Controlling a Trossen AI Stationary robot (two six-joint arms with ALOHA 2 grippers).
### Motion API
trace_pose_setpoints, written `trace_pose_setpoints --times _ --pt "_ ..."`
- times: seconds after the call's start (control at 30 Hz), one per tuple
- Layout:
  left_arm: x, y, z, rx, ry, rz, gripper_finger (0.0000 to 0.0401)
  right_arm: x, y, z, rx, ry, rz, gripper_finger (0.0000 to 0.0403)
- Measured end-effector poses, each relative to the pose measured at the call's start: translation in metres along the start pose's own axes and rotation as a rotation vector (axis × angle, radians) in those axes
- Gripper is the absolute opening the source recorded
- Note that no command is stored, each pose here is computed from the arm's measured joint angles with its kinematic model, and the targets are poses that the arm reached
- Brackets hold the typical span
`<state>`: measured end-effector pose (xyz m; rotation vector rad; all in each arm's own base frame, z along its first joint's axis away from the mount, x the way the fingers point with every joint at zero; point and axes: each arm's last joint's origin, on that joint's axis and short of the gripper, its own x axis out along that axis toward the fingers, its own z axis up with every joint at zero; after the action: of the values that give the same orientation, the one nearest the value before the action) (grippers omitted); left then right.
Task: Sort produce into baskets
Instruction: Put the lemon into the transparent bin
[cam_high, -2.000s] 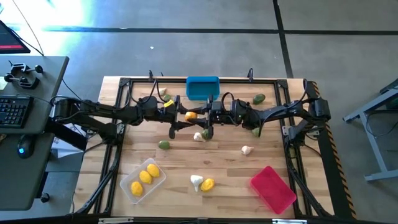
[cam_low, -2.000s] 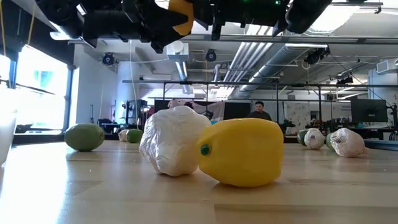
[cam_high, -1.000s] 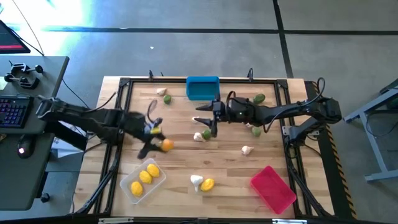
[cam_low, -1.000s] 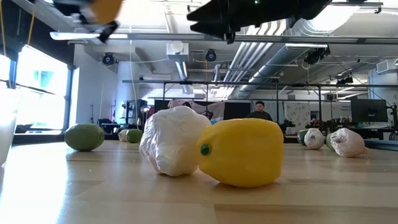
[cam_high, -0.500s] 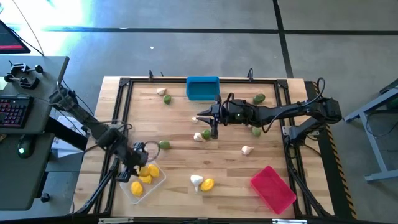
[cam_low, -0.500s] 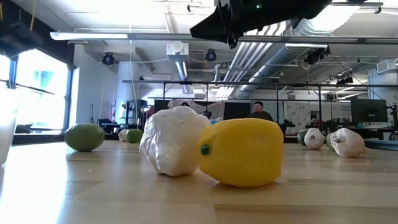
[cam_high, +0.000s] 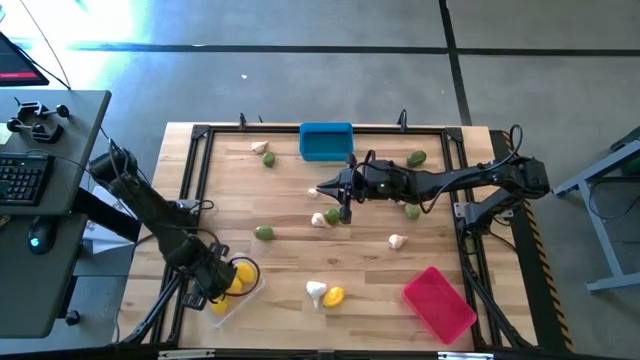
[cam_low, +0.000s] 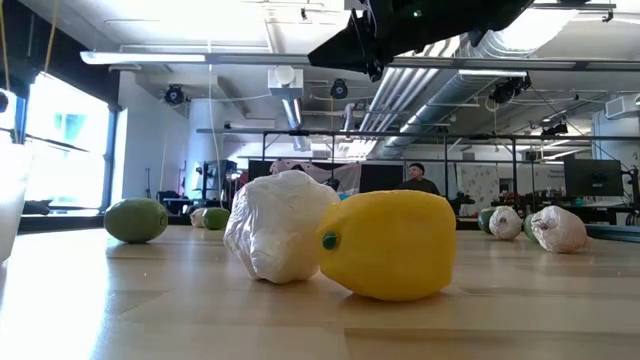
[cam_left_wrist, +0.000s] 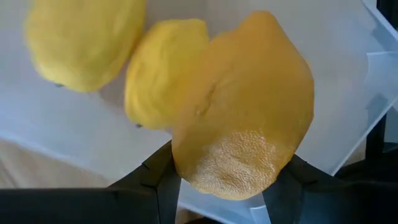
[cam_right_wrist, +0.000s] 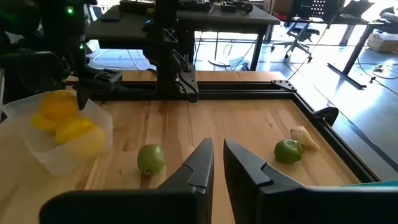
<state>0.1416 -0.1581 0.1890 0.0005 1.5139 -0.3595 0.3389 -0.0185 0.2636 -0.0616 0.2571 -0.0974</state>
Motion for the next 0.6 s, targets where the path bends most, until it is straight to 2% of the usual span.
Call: trace_pose_setpoints --times 0.27,0.6 --pt "0.002 -0.002 0.001 -0.003 0.049 -0.034 0.0204 0.000 0.000 -0.001 -0.001 0.012 0.001 0.0025" --pt "-0.020 -0.007 0.014 -0.021 0.006 -0.047 0.0214 0.000 0.000 -0.001 -0.011 0.010 0.001 0.0025"
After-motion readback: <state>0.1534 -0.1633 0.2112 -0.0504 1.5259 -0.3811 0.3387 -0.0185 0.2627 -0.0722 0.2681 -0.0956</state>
